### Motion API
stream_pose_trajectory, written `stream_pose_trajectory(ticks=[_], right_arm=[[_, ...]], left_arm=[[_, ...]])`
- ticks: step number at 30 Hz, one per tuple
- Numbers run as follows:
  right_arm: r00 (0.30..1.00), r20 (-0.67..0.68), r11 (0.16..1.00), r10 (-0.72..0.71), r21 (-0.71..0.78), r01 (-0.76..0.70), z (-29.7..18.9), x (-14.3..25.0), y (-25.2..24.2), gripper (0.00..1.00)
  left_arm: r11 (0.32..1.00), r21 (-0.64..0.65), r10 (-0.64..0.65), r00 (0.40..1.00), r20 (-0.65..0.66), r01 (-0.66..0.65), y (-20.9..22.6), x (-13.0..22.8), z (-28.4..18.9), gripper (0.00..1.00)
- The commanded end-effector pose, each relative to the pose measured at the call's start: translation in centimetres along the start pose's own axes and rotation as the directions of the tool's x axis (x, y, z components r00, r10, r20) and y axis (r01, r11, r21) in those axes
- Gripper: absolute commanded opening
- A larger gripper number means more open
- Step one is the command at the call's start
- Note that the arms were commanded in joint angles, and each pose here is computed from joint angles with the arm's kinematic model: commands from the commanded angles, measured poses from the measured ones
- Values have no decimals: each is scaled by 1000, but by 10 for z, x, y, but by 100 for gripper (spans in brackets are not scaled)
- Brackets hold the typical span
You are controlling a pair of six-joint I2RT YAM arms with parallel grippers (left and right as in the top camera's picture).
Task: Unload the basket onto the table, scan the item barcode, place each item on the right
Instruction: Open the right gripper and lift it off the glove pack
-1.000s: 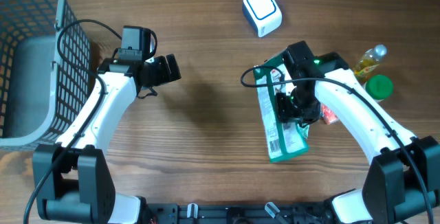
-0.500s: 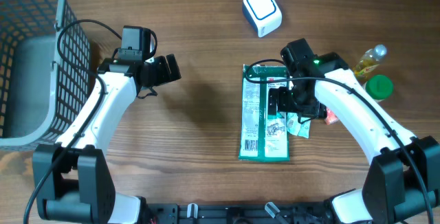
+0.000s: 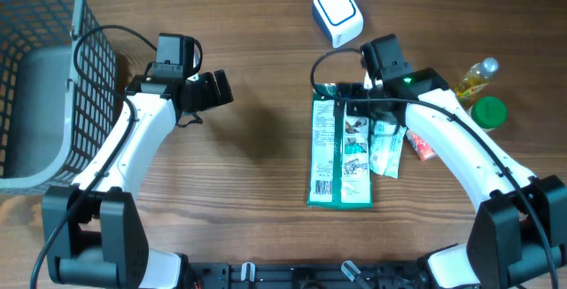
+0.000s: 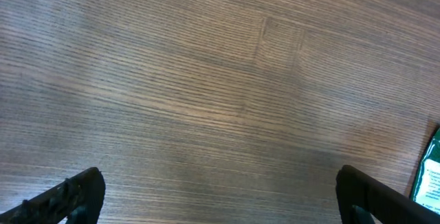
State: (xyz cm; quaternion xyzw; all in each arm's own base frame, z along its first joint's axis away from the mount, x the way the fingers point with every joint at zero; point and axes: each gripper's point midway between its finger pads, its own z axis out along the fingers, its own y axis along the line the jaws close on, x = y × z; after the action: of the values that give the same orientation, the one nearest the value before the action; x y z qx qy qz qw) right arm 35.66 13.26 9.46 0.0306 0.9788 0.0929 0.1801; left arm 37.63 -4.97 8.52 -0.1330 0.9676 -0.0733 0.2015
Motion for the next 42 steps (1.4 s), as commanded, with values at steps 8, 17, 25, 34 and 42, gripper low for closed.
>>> stream_pose_trajectory(ticks=[8,17,25,34,42], right_arm=[[983,185,998,14,-60,-3,-2,-46,15,100],[983,186,998,14,-60,-3,-2,-46,15,100],[982,186,998,15,-61,-3,-2,-46,16,100],[981,193,998,14,-64,-2,-2,-48,16,99],[968,252,996,18,-90,5,-27,-56,21,100]], left_arm=[[1000,-9,2,1000,18,-2,2,-5,-2,100],[1000,-9,2,1000,18,-2,2,-5,-2,100],[1000,-9,2,1000,18,-2,2,-5,-2,100],[1000,-9,2,1000,18,-2,2,-5,-2,100],[1000,-9,2,1000,18,-2,2,-5,-2,100]])
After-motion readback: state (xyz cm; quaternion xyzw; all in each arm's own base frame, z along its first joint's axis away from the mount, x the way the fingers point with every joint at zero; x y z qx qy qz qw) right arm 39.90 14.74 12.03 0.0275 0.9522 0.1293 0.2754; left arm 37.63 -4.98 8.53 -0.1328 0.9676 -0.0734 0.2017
